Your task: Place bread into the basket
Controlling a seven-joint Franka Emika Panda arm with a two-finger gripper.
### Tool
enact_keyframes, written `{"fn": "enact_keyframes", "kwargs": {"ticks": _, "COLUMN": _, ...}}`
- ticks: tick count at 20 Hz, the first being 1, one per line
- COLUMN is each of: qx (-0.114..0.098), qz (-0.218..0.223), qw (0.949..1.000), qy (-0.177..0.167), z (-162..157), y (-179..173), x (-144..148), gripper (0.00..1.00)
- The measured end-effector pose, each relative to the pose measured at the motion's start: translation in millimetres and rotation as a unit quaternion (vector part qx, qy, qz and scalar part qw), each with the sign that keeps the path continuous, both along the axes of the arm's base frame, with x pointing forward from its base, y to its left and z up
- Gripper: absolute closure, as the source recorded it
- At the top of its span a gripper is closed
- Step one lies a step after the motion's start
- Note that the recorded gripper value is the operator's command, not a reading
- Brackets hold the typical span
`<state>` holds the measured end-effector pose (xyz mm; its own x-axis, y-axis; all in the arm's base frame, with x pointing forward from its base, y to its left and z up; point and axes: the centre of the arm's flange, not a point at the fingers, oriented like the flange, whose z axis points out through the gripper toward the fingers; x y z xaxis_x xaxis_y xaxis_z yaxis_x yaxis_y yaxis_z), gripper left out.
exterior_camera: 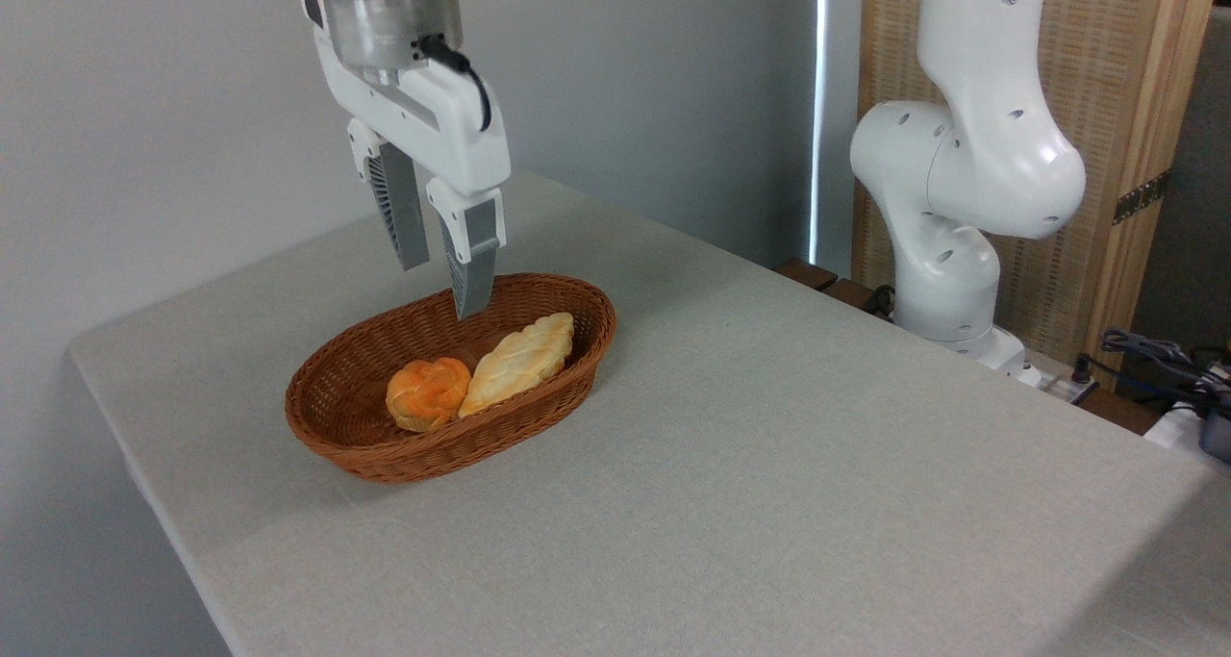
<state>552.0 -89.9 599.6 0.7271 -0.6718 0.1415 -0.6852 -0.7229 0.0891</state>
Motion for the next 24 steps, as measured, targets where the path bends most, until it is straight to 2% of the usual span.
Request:
{"fn": "enact_keyframes", "kwargs": {"ticks": 4, "qx": -0.003, "qz": 0.05, "qw": 0.9984, "qy": -0.026, "z": 26, "y": 55, "x": 9, "gripper": 0.0}}
{"fn": "enact_keyframes", "kwargs": {"ticks": 6, "qx": -0.003, "qz": 0.06, "qw": 0.9979, "qy": -0.024, "z": 36, "y": 69, "x": 9, "gripper": 0.0}}
{"fn": "enact_keyframes", "kwargs": {"ticks": 8, "qx": 0.003, "qz": 0.055, "qw": 0.9984, "qy": -0.015, "z": 43, "y": 68, "x": 8, "gripper": 0.0}}
{"fn": "enact_keyframes", "kwargs": {"ticks": 13, "qx": 0.056, "qz": 0.022, "qw": 0.9982, "qy": -0.003, "z": 32, "y": 33, "x": 13, "gripper": 0.0}}
{"fn": "enact_keyframes", "kwargs": {"ticks": 15, "qx": 0.072, "qz": 0.018, "qw": 0.9973, "qy": -0.002, "z": 30, "y": 30, "x": 14, "gripper": 0.0}}
{"fn": "enact_keyframes", "kwargs": {"ticks": 24, "qx": 0.074, "qz": 0.023, "qw": 0.997, "qy": 0.002, "z": 30, "y": 37, "x": 13, "gripper": 0.0}}
